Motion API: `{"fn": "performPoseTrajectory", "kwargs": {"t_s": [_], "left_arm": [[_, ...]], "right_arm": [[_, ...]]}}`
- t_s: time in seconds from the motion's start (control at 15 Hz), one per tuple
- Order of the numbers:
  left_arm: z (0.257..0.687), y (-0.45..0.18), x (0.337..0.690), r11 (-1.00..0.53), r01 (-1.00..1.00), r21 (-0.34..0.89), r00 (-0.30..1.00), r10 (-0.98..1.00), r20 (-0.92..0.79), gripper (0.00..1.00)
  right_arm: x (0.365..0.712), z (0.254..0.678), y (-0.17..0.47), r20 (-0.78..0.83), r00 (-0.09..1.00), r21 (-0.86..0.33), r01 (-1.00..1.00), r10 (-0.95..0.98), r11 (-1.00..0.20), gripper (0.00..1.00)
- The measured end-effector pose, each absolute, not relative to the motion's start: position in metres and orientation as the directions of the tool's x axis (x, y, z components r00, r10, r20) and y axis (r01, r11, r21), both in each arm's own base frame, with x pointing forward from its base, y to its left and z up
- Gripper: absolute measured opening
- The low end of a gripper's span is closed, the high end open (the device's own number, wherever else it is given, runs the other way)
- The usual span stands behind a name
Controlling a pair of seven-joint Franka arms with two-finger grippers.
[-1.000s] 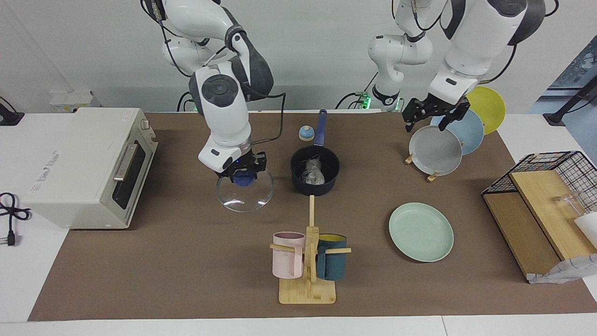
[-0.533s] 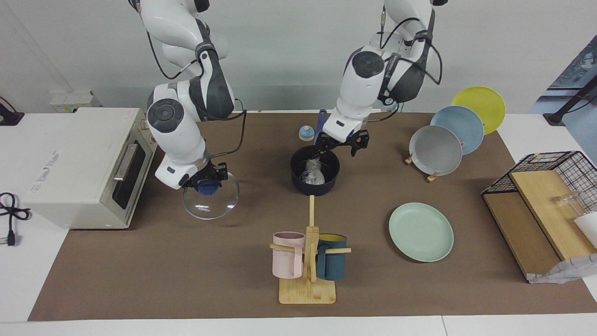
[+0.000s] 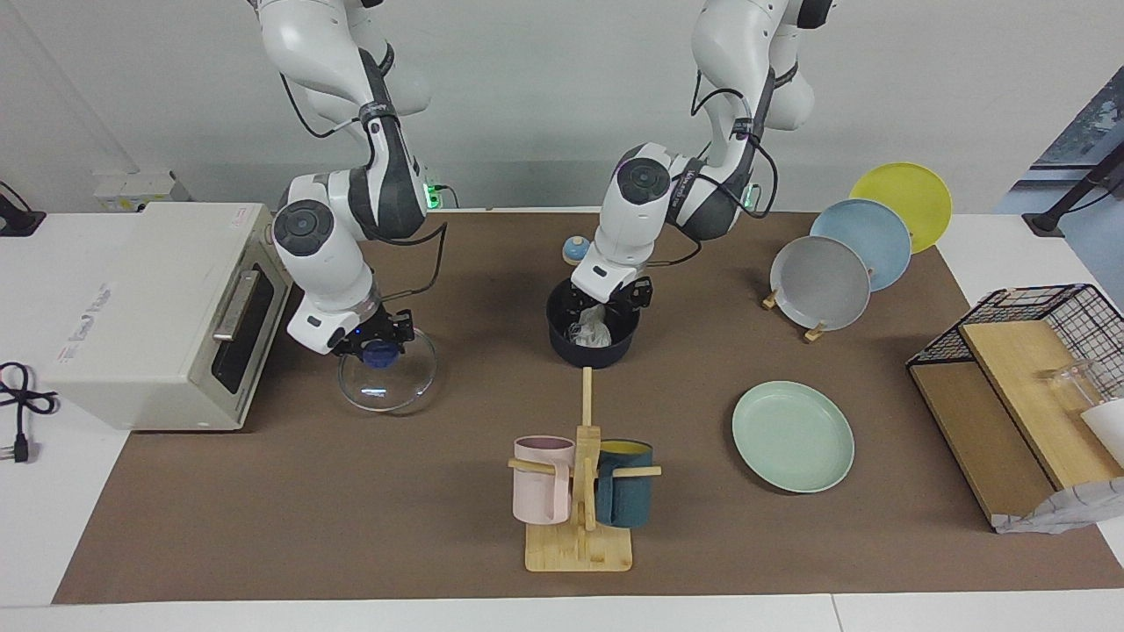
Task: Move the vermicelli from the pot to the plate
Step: 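Set the lid on the table while the left gripper reaches into the pot, then grasp the vermicelli with the left gripper while the right gripper withdraws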
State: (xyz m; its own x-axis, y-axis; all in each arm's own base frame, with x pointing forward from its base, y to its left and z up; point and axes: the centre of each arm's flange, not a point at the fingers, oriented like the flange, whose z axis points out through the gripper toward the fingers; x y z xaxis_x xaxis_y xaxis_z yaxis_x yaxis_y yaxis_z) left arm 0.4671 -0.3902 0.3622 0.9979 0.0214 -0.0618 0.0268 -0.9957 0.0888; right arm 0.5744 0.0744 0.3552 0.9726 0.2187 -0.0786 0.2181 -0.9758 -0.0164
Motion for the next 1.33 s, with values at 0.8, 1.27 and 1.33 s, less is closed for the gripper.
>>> {"fn": "performPoseTrajectory", "kwargs": {"t_s": [0.8, 1.27, 1.33], "left_arm": [[0.33, -0.413, 0.452, -0.997, 0.045, 0.064, 0.995, 0.039, -0.091, 0.68], [0.349, -0.401, 0.462, -0.998, 0.043, 0.054, 0.994, 0.037, -0.099, 0.22], [0.365, -0.395, 0.466, -0.998, 0.04, 0.049, 0.994, 0.035, -0.108, 0.22]], "right_arm": [[0.543, 0.329, 0.07, -0.043, 0.975, -0.011, 0.219, 0.22, -0.976, 0.86], [0.562, 0.422, 0.043, -0.095, 0.981, -0.014, 0.168, 0.168, -0.986, 1.0], [0.563, 0.449, 0.029, -0.103, 0.984, -0.014, 0.145, 0.145, -0.989, 1.0]]}}
